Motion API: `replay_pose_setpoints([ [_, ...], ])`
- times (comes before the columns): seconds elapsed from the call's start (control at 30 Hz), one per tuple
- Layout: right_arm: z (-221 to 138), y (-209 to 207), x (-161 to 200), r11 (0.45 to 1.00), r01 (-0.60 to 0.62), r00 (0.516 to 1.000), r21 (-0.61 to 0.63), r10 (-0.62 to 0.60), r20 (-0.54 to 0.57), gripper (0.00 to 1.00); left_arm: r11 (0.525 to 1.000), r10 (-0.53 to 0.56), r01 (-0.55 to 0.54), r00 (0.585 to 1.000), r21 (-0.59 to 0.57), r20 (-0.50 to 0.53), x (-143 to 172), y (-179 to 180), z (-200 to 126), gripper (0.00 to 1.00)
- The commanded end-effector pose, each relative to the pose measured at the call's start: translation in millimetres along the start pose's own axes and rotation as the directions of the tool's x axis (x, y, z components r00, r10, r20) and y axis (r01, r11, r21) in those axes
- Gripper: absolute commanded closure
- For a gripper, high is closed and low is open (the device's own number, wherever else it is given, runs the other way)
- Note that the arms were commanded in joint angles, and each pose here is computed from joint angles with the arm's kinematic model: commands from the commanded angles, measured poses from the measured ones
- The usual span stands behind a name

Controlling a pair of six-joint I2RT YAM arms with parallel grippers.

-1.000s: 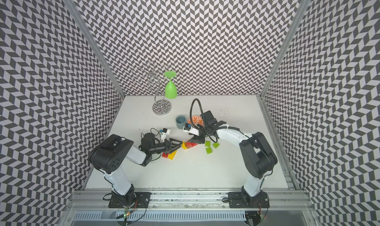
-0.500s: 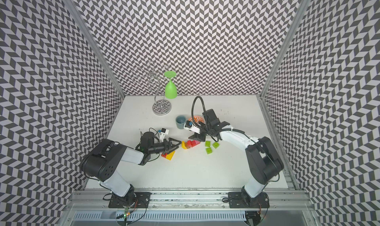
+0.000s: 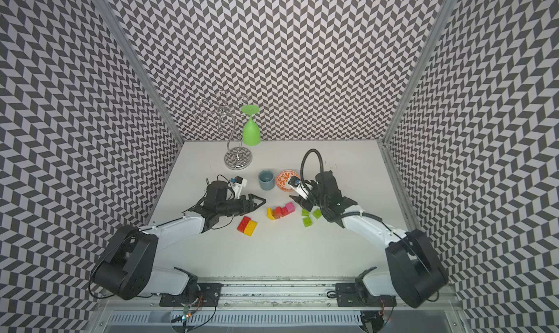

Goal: Assemble the letter s with lego
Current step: Assemble the lego brick with the lego brick.

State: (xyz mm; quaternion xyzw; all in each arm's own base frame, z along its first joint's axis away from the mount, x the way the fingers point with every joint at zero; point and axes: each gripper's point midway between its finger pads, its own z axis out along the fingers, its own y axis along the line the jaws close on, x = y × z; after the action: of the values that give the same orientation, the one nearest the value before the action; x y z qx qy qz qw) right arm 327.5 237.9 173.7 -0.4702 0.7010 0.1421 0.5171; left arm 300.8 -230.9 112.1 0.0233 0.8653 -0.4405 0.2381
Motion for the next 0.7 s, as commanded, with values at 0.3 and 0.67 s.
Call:
replay_pose_setpoints([
  [0.3, -57, -64, -39, 0.908, -0.185, 0.966, 0.377, 0.097, 0.24, 0.49, 0.951, 0.145, -0.167, 0.984, -0.259, -0.103, 9, 5, 9, 0.2],
  [0.67, -88, -80, -32, 0.796, -0.423, 0.884, 0.433, 0.259, 0.388, 0.38, 0.94, 0.169, -0.206, 0.974, -0.272, -0.151, 19, -1, 22, 0.19],
])
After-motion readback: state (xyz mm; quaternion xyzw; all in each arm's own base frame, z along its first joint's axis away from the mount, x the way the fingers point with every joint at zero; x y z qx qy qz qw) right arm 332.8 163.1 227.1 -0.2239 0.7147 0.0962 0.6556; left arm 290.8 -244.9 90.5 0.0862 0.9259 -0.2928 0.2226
